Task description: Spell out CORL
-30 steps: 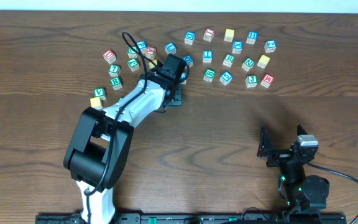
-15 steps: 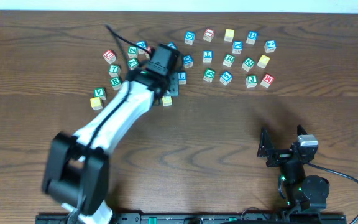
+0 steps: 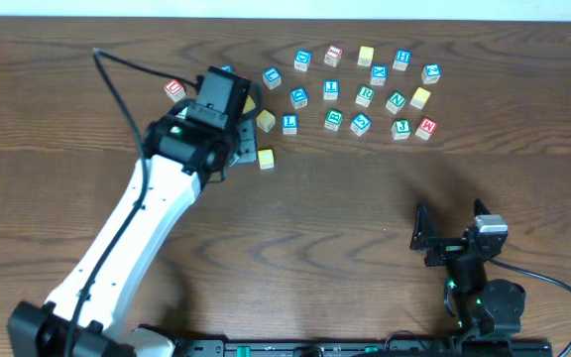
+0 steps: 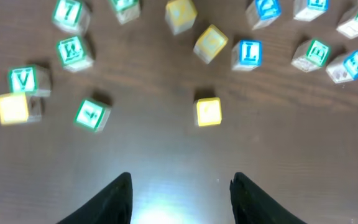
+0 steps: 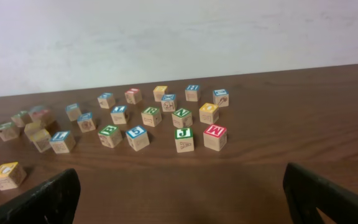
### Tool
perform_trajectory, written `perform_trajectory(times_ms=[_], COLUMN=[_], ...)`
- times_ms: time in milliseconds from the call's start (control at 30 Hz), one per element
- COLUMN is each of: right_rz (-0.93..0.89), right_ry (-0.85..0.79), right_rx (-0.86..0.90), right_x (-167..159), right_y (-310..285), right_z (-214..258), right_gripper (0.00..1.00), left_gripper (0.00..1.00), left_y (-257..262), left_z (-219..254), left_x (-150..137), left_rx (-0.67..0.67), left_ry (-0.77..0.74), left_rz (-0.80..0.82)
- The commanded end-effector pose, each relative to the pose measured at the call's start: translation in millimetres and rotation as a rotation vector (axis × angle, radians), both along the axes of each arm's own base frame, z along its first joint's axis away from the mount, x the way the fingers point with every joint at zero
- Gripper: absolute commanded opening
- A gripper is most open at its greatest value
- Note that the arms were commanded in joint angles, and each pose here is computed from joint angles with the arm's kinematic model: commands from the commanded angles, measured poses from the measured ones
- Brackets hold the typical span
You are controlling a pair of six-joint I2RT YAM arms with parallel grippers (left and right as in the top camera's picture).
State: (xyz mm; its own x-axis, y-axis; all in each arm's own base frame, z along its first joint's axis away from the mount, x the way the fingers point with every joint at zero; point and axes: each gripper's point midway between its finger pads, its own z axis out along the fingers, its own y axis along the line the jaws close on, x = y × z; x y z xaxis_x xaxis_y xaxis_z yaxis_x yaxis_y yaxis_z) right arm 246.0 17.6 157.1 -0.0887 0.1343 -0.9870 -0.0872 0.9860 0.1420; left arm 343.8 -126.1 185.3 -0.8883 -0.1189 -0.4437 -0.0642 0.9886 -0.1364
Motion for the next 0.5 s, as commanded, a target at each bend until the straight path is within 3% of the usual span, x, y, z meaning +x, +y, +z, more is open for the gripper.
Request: perform_trajectory(times_ms=[0,100,467], right_rz=[-0.006,-0.006,-0.013], right_ry=[0.001,0.001,-0.027], right_rx=[-0.010,-0.010,-0.011], right_x=[0.0,0.1,0.6], right_y=[-1.8,-1.8,-2.9], right_z=[-1.0,-1.0,5.7], right_gripper=[0.99,0.99,0.99], left_gripper=[0.51,0.60,0.65], left_y=[1.6,10.6,19.7], left_z=[7.3,1.5,10.8], left_x=[-12.5,-23.1,-23.8], left_rx=[-0.027,0.017,0.040], left_ry=[0.032,0.077,0.048], left_rz=[0.009,0.020,-0.005])
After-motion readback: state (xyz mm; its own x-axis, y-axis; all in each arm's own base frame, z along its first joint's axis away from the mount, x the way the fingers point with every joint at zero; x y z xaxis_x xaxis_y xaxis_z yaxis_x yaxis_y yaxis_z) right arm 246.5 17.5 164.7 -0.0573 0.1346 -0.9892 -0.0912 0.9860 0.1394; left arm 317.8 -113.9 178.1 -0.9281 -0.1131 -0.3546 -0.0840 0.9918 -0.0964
